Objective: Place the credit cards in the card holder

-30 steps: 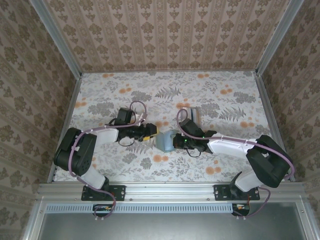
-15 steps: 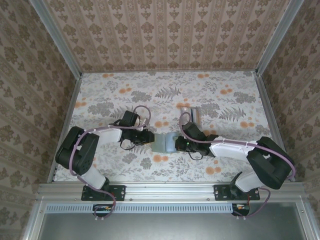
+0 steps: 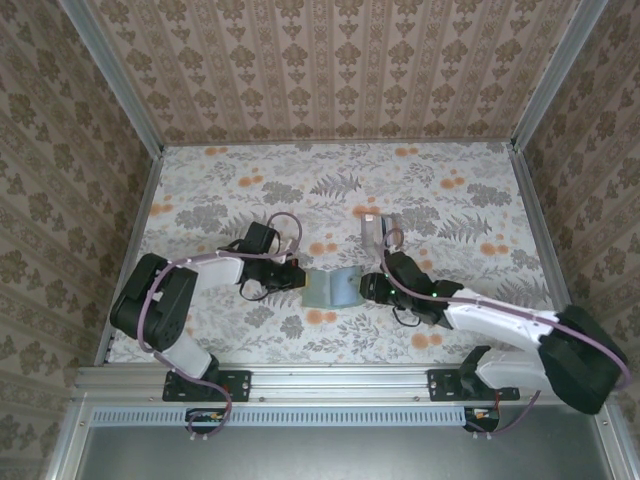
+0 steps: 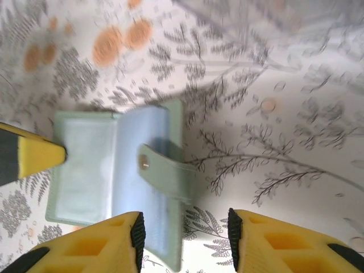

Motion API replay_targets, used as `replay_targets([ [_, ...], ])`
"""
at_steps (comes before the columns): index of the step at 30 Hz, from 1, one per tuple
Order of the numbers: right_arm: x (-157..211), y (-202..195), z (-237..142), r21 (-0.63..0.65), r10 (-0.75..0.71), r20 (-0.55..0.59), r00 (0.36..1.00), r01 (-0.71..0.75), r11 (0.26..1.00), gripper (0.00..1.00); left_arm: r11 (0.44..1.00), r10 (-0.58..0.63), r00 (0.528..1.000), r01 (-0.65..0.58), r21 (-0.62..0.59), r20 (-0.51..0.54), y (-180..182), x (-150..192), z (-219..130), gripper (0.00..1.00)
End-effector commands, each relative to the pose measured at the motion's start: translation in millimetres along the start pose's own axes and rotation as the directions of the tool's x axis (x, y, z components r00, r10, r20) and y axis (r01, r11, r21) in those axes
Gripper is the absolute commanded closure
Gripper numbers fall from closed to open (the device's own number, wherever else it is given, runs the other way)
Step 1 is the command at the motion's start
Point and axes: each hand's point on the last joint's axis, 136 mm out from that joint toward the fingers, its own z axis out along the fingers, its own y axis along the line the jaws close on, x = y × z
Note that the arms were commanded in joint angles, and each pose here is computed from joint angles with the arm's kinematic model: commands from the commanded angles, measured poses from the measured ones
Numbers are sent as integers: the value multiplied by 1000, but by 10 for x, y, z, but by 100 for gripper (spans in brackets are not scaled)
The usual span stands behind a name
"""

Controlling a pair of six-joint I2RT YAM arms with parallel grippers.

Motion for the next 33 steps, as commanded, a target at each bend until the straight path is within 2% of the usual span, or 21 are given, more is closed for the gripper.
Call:
replay_targets([
  [1, -69, -68, -132, 51, -112, 15, 994, 111, 992, 59, 1000, 1, 1000, 0, -18, 3, -25, 32, -93, 100],
  [5, -1, 440, -102, -77, -255, -96, 962, 248, 966, 75, 1000, -5, 1000, 5, 1, 15, -90, 28, -144, 100],
  [10, 143, 665, 175, -110, -273, -189, 943, 256, 960, 77, 1000, -21, 999, 21, 10, 38, -134, -1, -201, 100],
  [16, 297, 386, 532, 39, -262, -268, 927, 282, 959, 65, 999, -43, 997, 43, 3, 61, -103, 23, -247, 100],
  [18, 232, 226, 578, 133, -266, -251, 931, 305, 943, 61, 999, -50, 996, 49, 11, 68, -97, 27, -247, 100],
  [20, 101, 96, 571, 247, -261, -226, 938, 315, 917, 60, 999, -47, 997, 47, 10, 63, -102, 41, -261, 100],
  [23, -30, 3, 520, 348, -257, -204, 944, 316, 883, 60, 999, -52, 996, 51, 6, 69, -94, 50, -282, 100],
  [25, -63, 11, 495, 351, -258, -187, 948, 309, 884, 60, 999, -50, 996, 50, 9, 69, -108, 37, -300, 100],
  [27, -82, 121, 452, 287, -254, -157, 954, 290, 913, 59, 999, -42, 997, 42, 5, 68, -118, 31, -321, 100],
  [29, -168, 184, 342, 244, -237, -101, 966, 255, 935, 58, 999, -40, 996, 41, -8, 84, -97, 6, -352, 82],
  [33, -538, 50, 116, 288, -222, -26, 975, 220, 932, 57, 999, -35, 995, 35, 7, 95, -142, -30, -385, 70],
])
